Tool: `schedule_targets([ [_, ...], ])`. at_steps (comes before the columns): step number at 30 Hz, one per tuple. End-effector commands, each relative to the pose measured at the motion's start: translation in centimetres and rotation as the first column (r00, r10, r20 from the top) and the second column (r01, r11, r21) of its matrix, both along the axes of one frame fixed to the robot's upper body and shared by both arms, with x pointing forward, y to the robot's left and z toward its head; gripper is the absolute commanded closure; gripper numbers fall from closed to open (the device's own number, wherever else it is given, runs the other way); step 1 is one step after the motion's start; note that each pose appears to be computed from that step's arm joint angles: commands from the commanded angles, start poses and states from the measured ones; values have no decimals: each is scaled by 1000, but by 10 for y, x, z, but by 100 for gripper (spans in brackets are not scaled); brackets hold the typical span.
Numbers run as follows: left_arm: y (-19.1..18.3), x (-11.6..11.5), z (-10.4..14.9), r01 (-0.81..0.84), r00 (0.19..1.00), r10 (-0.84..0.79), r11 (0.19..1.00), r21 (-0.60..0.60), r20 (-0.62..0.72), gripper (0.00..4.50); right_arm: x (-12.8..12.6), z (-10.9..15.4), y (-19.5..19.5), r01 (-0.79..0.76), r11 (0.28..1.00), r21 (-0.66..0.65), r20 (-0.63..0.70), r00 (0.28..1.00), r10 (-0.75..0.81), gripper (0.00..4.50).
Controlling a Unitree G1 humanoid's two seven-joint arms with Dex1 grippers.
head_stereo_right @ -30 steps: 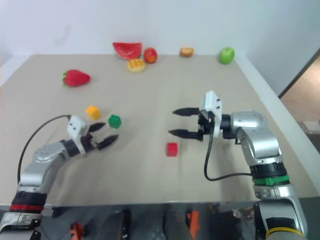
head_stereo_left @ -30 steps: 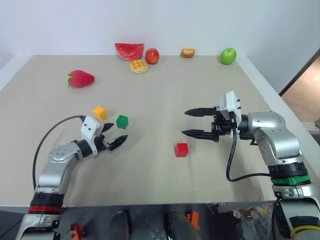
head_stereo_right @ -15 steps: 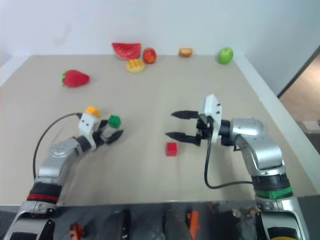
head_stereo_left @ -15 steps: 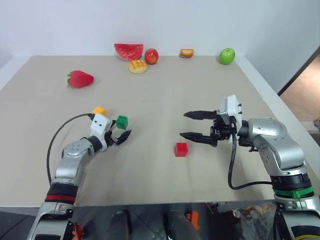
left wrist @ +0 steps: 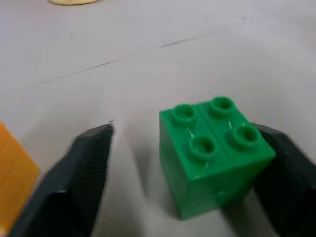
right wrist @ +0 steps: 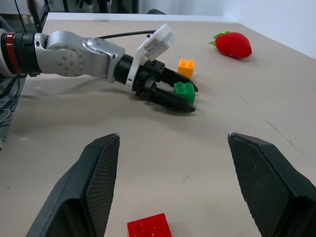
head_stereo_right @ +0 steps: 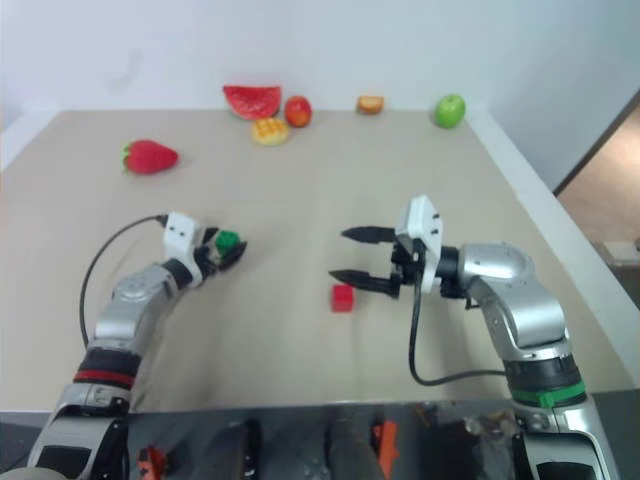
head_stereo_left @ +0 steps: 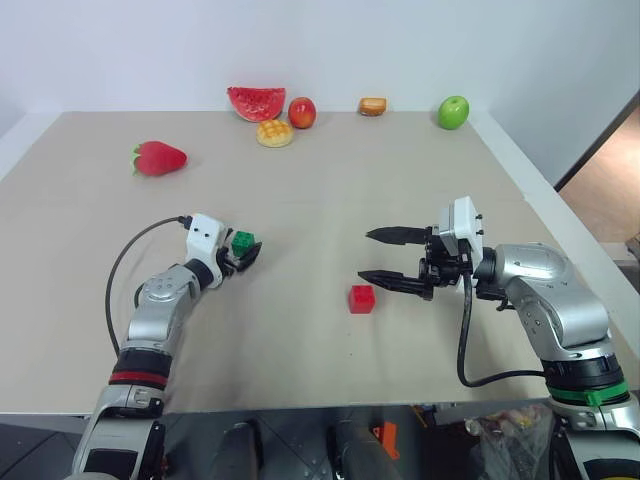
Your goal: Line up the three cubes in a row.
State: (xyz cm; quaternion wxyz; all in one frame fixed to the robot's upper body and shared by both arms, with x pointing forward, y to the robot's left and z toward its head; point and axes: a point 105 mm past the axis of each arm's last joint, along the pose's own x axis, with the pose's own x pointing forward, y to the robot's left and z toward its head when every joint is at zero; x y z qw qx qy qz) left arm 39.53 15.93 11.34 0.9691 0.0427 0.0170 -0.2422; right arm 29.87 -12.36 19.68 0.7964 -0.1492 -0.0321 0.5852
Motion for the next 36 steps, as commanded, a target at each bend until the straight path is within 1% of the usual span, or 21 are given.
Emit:
schedule_targets([
  [1, 0, -1, 19, 8, 998, -7, 1000, -22, 58, 226, -4, 10, 1, -17, 1000, -1, 54, 998, 17, 87],
  [4, -3, -5, 16, 31, 999, -31, 999, -8, 44, 316, -4, 10, 2, -19, 1000, -2, 53, 998, 19, 87],
  [7, -7, -8, 17, 80, 995, -81, 997, 15, 50, 316, -3, 9, 2, -22, 1000, -3, 53, 998, 22, 87],
  [10, -17, -19, 23, 225, 969, -231, 971, 76, 90, 316, -5, 8, 3, -31, 1000, -5, 50, 998, 31, 87],
  [12, -24, -33, 26, 375, 913, -392, 916, 146, 113, 316, -8, 9, 4, -46, 999, -3, 43, 998, 46, 87],
  [15, -26, -57, 21, 573, 790, -606, 782, 244, 88, 316, -16, 11, 4, -77, 997, 9, 24, 997, 76, 87],
  [18, -26, -73, 13, 707, 667, -745, 646, 288, 35, 316, -25, 10, 4, -100, 995, 9, -2, 995, 100, 87],
  [22, -39, -80, 10, 801, 546, -838, 527, 285, 14, 316, -35, 6, 5, -114, 993, 2, -27, 993, 114, 87],
  [25, -52, -82, 10, 840, 483, -876, 469, 271, 19, 316, -39, 6, 5, -111, 994, 5, -36, 993, 111, 87],
  [29, -80, -91, 5, 902, 356, -934, 346, 258, 7, 316, -48, 4, 4, -115, 993, 6, -62, 991, 115, 87],
  [30, -84, -91, 4, 908, 339, -941, 329, 259, 4, 316, -51, 3, 3, -119, 993, -1, -74, 990, 118, 87],
  [32, -89, -89, 4, 913, 329, -944, 320, 254, 7, 316, -55, -3, -2, -120, 992, -34, -92, 989, 116, 87],
  [36, -93, -81, 3, 900, 351, -936, 340, 275, 11, 316, -52, -12, -19, -75, 994, -78, -117, 991, 66, 87],
])
